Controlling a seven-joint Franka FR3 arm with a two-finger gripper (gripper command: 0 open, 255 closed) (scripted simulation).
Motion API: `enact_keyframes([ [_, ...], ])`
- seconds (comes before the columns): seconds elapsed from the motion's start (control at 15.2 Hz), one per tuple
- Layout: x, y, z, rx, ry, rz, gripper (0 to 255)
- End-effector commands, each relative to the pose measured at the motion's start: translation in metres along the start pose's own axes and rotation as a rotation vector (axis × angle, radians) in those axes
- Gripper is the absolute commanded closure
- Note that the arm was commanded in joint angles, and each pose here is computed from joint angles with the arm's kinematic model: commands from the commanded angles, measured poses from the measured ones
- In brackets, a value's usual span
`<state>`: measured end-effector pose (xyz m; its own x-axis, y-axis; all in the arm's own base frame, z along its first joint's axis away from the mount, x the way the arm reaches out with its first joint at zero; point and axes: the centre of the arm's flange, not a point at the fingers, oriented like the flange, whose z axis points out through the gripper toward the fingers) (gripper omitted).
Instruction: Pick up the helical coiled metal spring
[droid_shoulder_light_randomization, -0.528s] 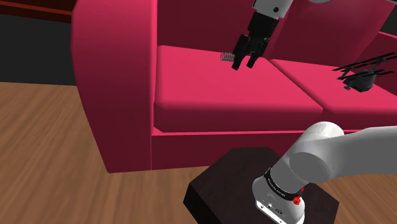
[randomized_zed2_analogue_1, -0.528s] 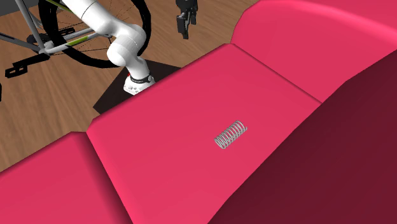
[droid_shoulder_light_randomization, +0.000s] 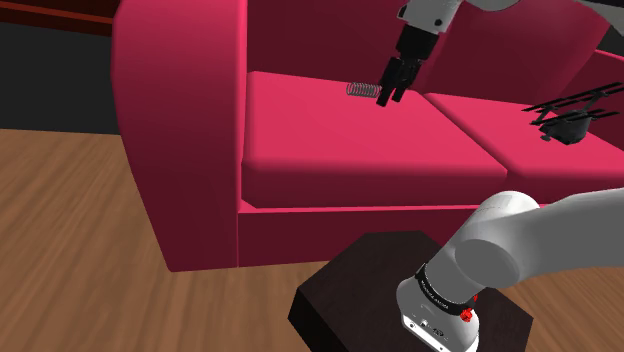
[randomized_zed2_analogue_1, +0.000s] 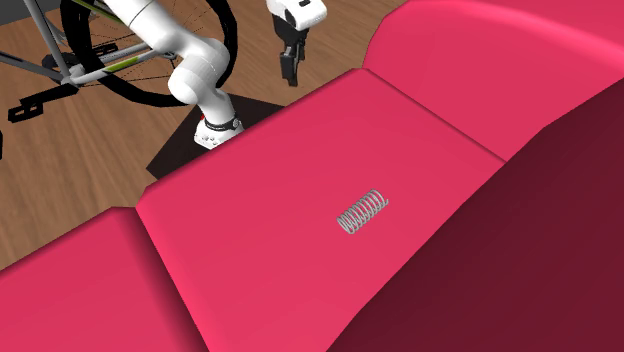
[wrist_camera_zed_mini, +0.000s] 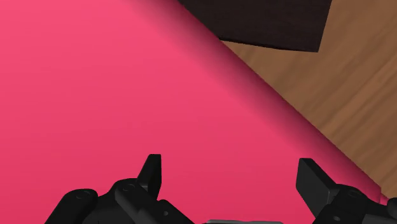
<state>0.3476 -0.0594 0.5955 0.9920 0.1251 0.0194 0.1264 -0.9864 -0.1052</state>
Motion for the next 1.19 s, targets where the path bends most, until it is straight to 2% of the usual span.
enact_keyframes([
  [0.0, 0.008, 0.026, 0.001, 0.002, -0.009, -0.056, 0],
  [0.53, 0.052, 0.125, 0.010, 0.016, -0.043, -0.259, 0],
  [1.12, 0.124, 0.223, 0.024, 0.032, -0.080, -0.487, 0],
])
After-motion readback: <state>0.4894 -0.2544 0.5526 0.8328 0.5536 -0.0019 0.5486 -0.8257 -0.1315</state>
